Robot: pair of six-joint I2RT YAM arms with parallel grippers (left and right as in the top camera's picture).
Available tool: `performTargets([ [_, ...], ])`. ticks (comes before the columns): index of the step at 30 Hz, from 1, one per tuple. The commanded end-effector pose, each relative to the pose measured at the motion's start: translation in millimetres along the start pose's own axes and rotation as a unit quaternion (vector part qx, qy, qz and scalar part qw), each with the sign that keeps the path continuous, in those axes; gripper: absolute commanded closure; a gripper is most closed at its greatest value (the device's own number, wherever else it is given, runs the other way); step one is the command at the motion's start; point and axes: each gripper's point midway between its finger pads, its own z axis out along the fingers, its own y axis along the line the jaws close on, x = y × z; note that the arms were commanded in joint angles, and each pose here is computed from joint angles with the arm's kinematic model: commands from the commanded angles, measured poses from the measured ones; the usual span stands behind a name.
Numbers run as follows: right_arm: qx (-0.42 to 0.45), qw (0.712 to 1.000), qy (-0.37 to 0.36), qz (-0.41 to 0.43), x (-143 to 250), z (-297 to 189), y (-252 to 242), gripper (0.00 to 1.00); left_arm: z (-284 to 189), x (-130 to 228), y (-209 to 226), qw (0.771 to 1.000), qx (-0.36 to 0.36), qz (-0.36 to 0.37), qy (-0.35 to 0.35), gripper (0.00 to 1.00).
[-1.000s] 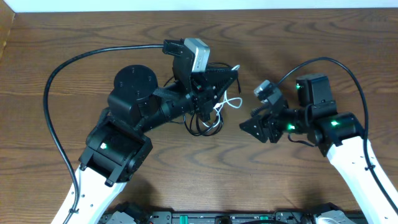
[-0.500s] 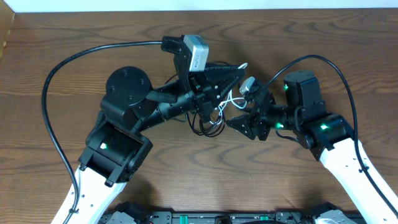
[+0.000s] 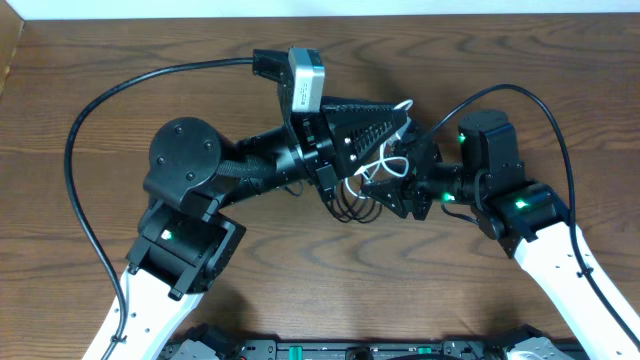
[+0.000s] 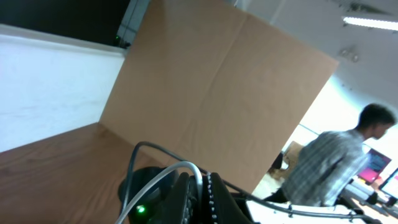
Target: Untangle cables
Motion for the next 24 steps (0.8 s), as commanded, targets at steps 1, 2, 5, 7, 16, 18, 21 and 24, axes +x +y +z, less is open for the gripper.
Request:
performTargets([
  [1,-0.014,1.000,-0.004,0.005,-4,1,6,0.53,-4,-12,-20,1.000,0.027,0.000,-0.010,0.93],
  [2,-0.014,1.000,-0.004,0.005,-4,1,6,0.60,-4,-12,-20,1.000,0.028,0.002,-0.011,0.93],
  [5,-0.014,1.000,-0.004,0.005,-4,1,6,0.80,-4,-12,-20,1.000,0.027,0.002,-0.011,0.93],
  [7,-0.014,1.000,-0.003,0.005,-4,1,6,0.90,-4,-12,-19,1.000,0.027,0.002,-0.010,0.92],
  [16,0.077,0.994,0.043,0.070,20,-2,-23,0.99,-7,13,18,0.998,-0.044,0.029,0.034,0.90],
  [18,0.172,0.974,0.065,0.135,37,-12,-51,0.99,-13,28,45,0.993,-0.101,0.007,0.056,0.69],
  [21,0.283,0.933,0.083,0.207,58,-30,-80,0.99,-28,56,87,0.975,-0.197,-0.021,0.099,0.52],
  [24,0.321,0.911,0.080,0.248,66,-38,-89,0.99,-48,84,127,0.943,-0.300,-0.052,0.134,0.45],
])
